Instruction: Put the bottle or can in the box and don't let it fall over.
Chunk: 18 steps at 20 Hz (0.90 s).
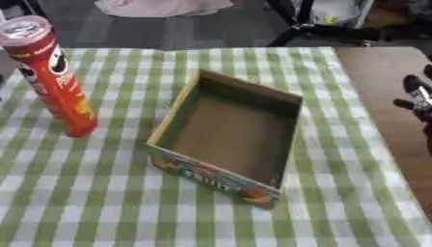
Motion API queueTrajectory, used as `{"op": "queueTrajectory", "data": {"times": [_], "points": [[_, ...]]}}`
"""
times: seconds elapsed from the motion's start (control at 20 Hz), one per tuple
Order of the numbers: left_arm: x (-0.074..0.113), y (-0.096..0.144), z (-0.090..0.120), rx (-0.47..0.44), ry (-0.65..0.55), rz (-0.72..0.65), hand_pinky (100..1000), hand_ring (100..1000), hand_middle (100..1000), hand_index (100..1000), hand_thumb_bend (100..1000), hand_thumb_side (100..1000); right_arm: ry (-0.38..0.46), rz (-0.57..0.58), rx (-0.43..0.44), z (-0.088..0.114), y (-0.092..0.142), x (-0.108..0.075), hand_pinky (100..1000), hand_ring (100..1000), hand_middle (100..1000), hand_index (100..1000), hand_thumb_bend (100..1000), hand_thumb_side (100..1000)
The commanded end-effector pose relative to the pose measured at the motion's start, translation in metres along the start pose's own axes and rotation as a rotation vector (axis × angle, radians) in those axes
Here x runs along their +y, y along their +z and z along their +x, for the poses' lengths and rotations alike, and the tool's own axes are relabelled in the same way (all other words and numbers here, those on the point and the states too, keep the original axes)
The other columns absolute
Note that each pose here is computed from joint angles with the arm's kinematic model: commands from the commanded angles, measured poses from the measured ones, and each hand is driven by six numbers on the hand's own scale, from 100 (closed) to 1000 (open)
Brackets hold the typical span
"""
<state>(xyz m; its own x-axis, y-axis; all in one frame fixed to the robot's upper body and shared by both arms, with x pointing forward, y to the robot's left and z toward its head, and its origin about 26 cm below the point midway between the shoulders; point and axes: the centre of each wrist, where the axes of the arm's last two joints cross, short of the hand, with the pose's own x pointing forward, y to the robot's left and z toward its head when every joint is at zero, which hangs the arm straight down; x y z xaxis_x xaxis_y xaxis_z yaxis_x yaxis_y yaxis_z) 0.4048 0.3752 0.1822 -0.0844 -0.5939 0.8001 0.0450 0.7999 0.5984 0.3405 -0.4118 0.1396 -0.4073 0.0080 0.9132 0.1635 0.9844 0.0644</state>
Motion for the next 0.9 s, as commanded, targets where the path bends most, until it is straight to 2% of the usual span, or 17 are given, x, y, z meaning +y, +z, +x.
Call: {"op": "queueTrajectory", "data": {"times": [0.05,0.4,0.9], "points": [[0.0157,-0.0008,0.0097,-0.036,-0.046,0.002,1000,830,1000,939,383,722,0.02,0.014,-0.028,0.0106,-0.0064,-0.0006,696,1000,1000,904,371,280],[0.0178,-0.0025,0.0131,-0.089,-0.061,-0.013,1000,842,1000,966,331,591,0.021,0.009,-0.015,0.0074,-0.0048,-0.0009,696,1000,1000,904,370,280],[0.0171,-0.0036,0.016,-0.145,-0.071,-0.04,1000,846,1000,984,335,604,0.02,0.003,-0.007,0.0058,-0.0041,-0.0003,697,1000,1000,902,368,281]]}}
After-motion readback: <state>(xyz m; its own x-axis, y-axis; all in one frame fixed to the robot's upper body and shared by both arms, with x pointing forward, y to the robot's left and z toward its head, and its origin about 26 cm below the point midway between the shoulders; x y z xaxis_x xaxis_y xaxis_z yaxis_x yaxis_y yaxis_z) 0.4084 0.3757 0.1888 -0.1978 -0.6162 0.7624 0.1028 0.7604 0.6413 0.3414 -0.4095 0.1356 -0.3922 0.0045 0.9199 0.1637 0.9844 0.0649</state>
